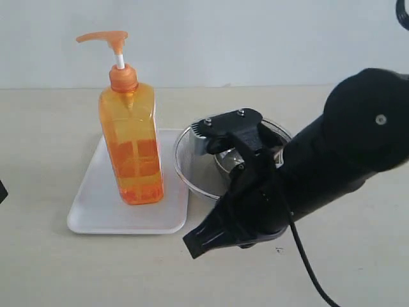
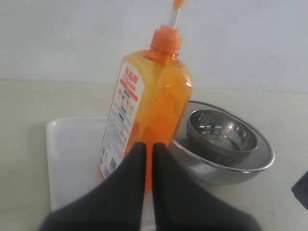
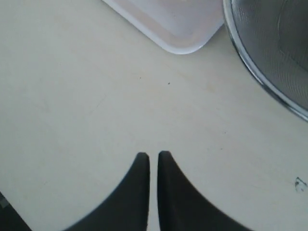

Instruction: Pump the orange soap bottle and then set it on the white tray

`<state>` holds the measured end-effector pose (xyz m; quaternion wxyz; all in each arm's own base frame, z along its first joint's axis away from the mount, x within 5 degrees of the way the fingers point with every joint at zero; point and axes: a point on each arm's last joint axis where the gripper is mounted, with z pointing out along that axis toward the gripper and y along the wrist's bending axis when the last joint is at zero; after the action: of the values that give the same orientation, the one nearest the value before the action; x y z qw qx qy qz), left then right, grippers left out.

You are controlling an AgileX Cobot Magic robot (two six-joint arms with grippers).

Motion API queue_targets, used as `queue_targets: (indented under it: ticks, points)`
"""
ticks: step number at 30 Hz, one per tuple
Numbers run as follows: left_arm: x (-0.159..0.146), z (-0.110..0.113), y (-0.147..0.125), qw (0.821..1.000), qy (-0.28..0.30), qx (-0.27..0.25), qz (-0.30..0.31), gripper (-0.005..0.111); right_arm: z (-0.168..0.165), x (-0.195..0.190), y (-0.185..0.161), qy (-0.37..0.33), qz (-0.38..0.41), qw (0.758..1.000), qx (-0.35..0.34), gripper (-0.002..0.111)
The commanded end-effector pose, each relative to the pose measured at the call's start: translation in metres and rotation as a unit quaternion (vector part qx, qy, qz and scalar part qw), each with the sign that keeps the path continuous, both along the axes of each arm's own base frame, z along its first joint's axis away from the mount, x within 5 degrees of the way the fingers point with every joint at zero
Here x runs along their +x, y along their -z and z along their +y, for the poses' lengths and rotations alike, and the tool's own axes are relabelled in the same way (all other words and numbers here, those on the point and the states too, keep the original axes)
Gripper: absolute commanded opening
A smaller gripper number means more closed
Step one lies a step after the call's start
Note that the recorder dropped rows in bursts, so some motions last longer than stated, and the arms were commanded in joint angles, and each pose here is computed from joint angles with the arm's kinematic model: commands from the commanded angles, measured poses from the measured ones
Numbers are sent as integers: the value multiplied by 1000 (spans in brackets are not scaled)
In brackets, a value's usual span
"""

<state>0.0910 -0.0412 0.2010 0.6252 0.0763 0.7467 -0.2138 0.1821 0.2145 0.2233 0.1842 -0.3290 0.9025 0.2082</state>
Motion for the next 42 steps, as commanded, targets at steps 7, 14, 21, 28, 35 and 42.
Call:
queue_targets:
  ticks: [7,14,21,28,35,42]
  points:
    - [-1,1,1,1000,-2,-3,1,5,-8,-14,2,33,44,998,21,1]
    - [-1,1,1,1000,-2,-3,1,5,-8,-14,2,33,44,998,21,1]
    - [-1,1,1,1000,-2,-3,1,5,-8,-14,2,33,44,998,21,1]
    - [-1,1,1,1000,-2,-3,1,5,-13,-9,-8,43,-34,997,53,1]
    - [-1,1,1,1000,-2,-3,1,5,-68,-26,-21,134,-177,964,146,1]
    - [-1,1,1,1000,-2,-3,1,5,-148,-55,-3,283,-227,917,168,1]
